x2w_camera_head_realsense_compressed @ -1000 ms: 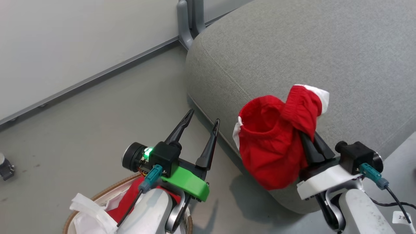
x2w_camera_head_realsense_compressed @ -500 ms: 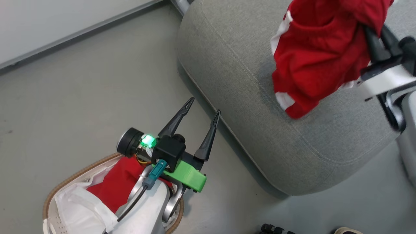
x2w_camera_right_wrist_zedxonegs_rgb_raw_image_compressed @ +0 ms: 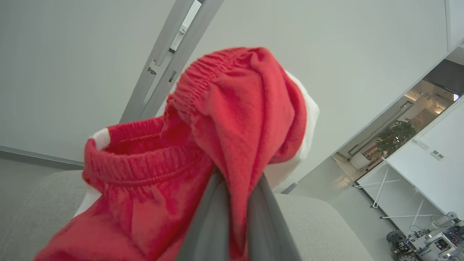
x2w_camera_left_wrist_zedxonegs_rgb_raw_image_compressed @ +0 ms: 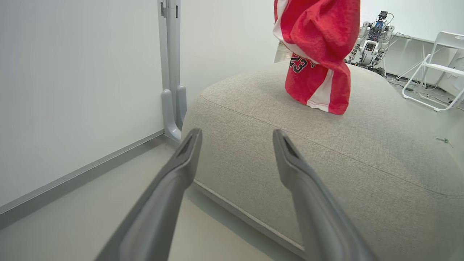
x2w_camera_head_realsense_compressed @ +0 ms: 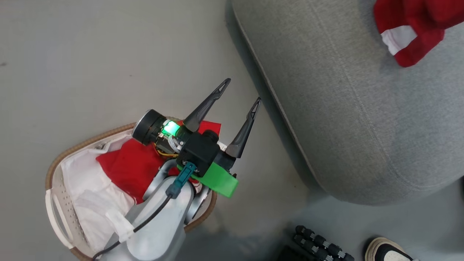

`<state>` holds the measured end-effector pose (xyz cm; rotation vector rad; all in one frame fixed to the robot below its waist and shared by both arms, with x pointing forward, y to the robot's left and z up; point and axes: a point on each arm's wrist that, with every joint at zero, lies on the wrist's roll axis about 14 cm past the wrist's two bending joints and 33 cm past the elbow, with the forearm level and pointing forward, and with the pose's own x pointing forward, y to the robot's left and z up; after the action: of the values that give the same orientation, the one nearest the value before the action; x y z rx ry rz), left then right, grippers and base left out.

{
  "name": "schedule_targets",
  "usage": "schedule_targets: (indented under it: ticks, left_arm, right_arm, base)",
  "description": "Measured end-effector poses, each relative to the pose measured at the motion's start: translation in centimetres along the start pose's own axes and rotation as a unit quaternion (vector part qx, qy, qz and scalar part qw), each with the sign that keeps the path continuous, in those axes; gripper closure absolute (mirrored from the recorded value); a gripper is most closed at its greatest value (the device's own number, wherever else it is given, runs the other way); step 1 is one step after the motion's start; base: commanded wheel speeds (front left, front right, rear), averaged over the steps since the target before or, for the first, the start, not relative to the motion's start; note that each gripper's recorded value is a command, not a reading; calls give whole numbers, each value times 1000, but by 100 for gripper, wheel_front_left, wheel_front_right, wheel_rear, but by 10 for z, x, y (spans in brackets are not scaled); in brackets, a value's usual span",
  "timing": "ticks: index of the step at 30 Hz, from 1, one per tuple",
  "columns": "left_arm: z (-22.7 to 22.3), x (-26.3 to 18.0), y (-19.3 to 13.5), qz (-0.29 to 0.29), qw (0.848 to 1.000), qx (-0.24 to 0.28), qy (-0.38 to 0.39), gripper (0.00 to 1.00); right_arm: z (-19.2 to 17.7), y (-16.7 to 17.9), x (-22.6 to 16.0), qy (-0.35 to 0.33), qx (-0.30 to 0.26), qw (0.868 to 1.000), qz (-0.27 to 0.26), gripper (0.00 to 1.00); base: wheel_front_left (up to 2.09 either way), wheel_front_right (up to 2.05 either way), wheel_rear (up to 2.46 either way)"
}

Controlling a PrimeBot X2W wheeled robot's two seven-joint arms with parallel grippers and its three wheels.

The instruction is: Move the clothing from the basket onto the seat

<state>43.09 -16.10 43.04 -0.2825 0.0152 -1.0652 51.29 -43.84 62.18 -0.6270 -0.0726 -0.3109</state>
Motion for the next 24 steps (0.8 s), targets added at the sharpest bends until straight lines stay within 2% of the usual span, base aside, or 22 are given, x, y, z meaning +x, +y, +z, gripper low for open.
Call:
schedule_targets:
  ticks: [6, 10, 13, 16, 17, 19, 20, 21, 24]
  left_arm:
    - [-21, -11, 27, 30, 999, -9, 13, 0]
    - [-41, -21, 44, 52, 998, -19, 31, 0]
    - [-54, -26, 54, 65, 997, -26, 40, 0]
    - [-66, -30, 60, 72, 996, -33, 51, 0]
    - [-68, -31, 61, 74, 995, -34, 53, 0]
    - [-69, -31, 62, 75, 995, -33, 56, 0]
    - [-69, -31, 62, 75, 995, -32, 56, 0]
    - [-68, -31, 61, 74, 995, -32, 56, 0]
    - [-65, -29, 60, 72, 995, -28, 56, 0]
  right_arm:
    - [-39, 12, 26, 34, 21, 999, -25, 100]
    - [-75, 36, 31, 68, 50, 996, -31, 100]
    - [-107, 62, 26, 104, 67, 992, -23, 100]
    - [-148, 86, 3, 157, 79, 984, -14, 100]
    - [-155, 91, -2, 167, 82, 982, -13, 93]
    - [-163, 94, -13, 180, 90, 979, -18, 64]
    - [-165, 93, -17, 183, 92, 979, -20, 20]
    - [-166, 93, -22, 186, 93, 978, -22, 0]
    - [-168, 92, -39, 194, 102, 975, -27, 0]
  base:
    - [0, 0, 0]
    - [0, 0, 0]
    - [0, 0, 0]
    - [0, 0, 0]
    - [0, 0, 0]
    - [0, 0, 0]
    - [0, 0, 0]
    - [0, 0, 0]
    - [0, 0, 0]
